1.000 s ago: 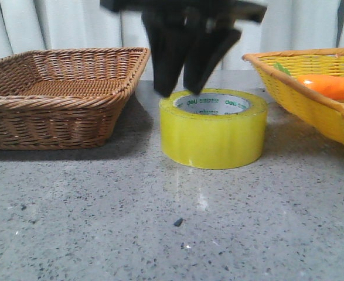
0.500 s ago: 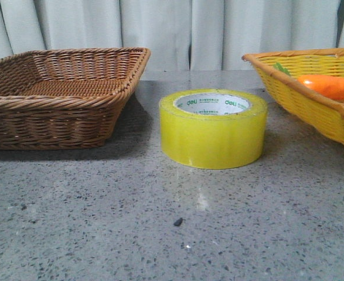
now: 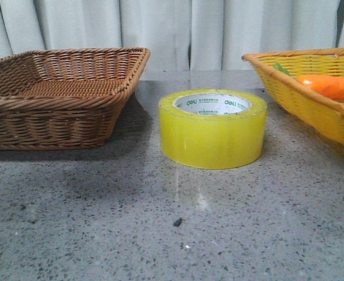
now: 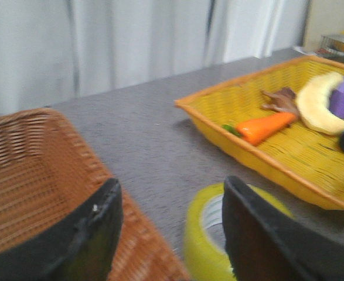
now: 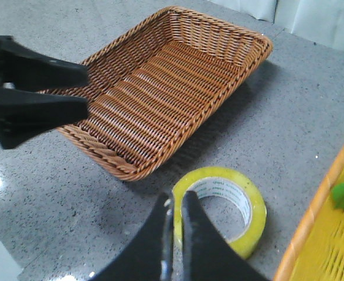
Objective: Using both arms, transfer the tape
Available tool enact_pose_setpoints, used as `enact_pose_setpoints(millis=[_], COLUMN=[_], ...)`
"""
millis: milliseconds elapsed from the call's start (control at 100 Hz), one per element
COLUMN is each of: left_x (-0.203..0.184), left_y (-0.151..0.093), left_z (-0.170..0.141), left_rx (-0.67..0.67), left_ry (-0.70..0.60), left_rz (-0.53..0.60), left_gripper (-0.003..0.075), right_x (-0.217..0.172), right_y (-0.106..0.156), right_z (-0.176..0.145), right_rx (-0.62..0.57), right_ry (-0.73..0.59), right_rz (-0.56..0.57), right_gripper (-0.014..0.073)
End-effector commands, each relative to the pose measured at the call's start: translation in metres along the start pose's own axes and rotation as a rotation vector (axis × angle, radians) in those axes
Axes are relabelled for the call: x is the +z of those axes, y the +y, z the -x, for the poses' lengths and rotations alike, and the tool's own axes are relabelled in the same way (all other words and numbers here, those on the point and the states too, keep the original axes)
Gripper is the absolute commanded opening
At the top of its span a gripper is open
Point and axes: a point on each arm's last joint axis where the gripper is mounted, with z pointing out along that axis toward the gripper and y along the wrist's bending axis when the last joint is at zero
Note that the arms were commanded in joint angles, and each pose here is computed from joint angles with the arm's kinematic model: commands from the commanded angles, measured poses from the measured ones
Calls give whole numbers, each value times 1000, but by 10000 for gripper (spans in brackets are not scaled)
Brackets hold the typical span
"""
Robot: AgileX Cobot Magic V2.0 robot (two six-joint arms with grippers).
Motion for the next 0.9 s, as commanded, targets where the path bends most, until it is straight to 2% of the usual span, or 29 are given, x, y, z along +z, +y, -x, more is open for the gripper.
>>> enact_pose_setpoints(millis=[0, 130, 280, 380, 560, 700, 890], left_x=[14, 43, 74, 92, 119, 136, 149], left_y=[-16, -41, -63, -72, -76, -75, -76], left_z=[21, 21, 15, 10, -5, -17, -31], left_rx=[28, 66, 87, 97, 143, 196, 200], left_ry=[-87, 4, 107, 161, 306, 349, 393], left_rz=[-60, -138, -186, -200, -191, -183, -179], left_gripper=[358, 365, 468, 477, 472, 472, 472], right_x=[-22, -40, -57, -62, -65, -65, -64], right_y=[0, 1, 1, 2, 2, 2, 2], right_z=[8, 1, -2, -3, -5, -5, -8], right_rx=[1, -1, -3, -4, -4, -2, -2], right_ry=[-147, -186, -219, -229, -223, -215, -191], right_rz=[-5, -3, 0, 1, 1, 4, 3], right_gripper=[-72, -72, -72, -72, -72, -72, -72])
